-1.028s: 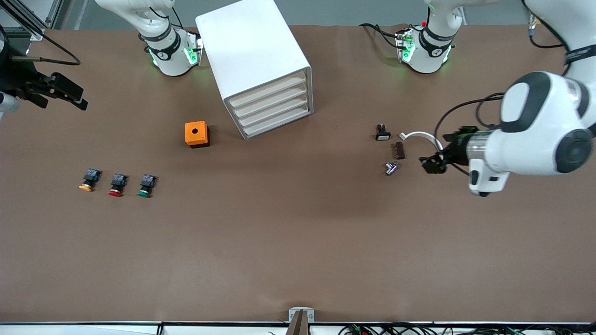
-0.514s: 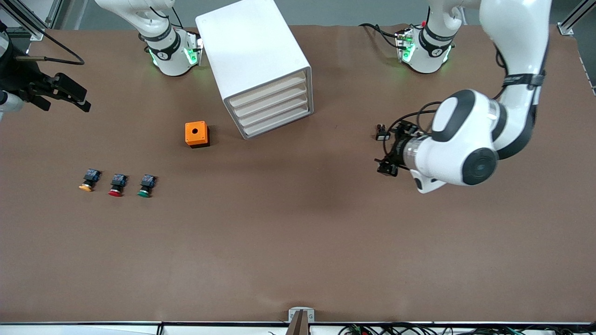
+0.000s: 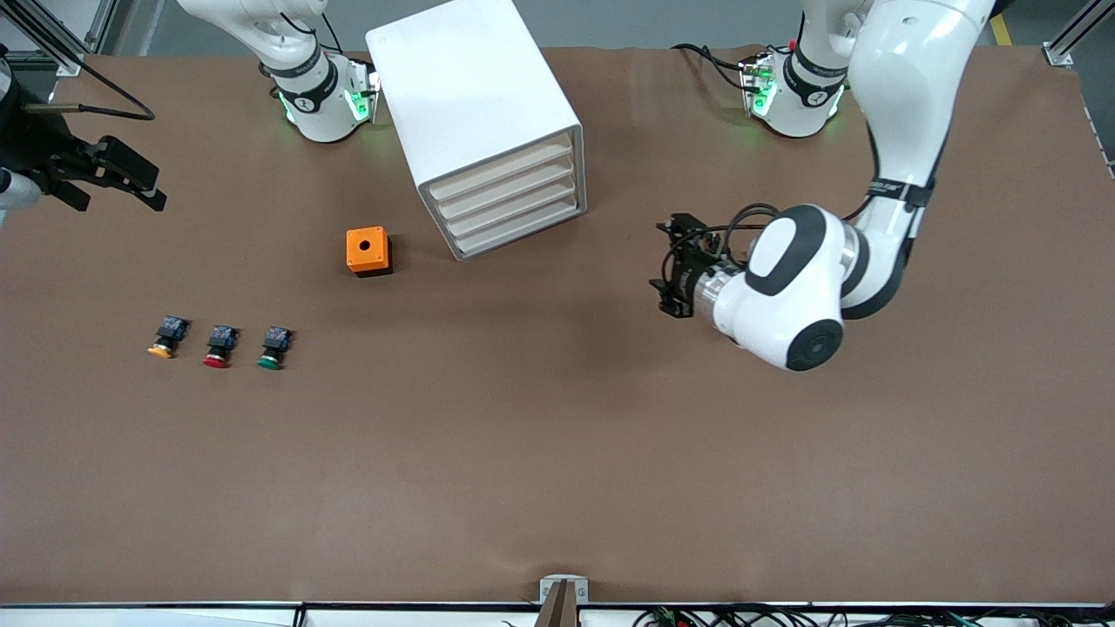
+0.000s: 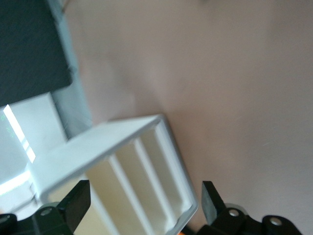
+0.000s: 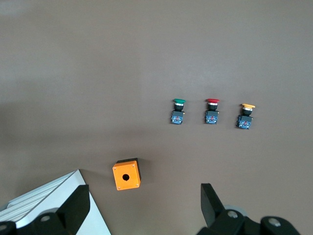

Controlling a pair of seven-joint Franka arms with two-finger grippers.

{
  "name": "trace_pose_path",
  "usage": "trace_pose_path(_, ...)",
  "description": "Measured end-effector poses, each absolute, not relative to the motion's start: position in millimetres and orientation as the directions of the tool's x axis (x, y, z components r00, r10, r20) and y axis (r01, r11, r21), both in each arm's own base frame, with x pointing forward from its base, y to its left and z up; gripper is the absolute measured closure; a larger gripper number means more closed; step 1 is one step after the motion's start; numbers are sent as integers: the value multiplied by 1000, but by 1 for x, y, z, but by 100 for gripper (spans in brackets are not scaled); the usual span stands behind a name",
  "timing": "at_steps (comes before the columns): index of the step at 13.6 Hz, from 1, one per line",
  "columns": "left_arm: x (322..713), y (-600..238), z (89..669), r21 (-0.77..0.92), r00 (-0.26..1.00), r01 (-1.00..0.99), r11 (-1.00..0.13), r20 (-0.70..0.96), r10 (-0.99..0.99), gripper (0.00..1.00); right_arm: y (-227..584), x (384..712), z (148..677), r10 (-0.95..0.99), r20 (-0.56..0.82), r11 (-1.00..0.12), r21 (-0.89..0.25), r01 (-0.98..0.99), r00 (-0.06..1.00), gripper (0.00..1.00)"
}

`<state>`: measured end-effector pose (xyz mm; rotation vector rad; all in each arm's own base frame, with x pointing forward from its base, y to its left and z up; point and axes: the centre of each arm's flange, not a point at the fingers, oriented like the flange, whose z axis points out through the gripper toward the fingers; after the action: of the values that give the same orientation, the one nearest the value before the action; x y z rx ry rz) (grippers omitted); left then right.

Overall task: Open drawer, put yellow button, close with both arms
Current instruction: 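Grasp the drawer handle with the left gripper and pull it open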

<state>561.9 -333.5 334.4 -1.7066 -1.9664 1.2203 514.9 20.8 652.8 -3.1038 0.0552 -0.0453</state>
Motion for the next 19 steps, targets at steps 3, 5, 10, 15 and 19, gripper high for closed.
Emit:
trace_pose_path(3,547,-372,320,-846,-451,530,59,-222,865,0,18,515,653,-41,30,-998,-38,-40,999,0)
trace_pose_path(5,537,-396,315,-885,-502,452,117,-144,853,0,16,516,652,-44,26,-998,-37,-43,999,0)
trace_pose_path(10,491,-463,297,-931,-527,299,209,22,850,36,7,557,591,-51,-65,-998,-28,-53,997,0)
trace_pose_path(15,472,-496,283,-946,-549,226,231,72,833,51,-24,584,544,-99,-108,-994,-23,-102,989,0)
trace_pose_path(19,452,-518,278,-950,-540,179,255,121,833,50,-56,601,507,-119,-83,-992,52,-115,989,0)
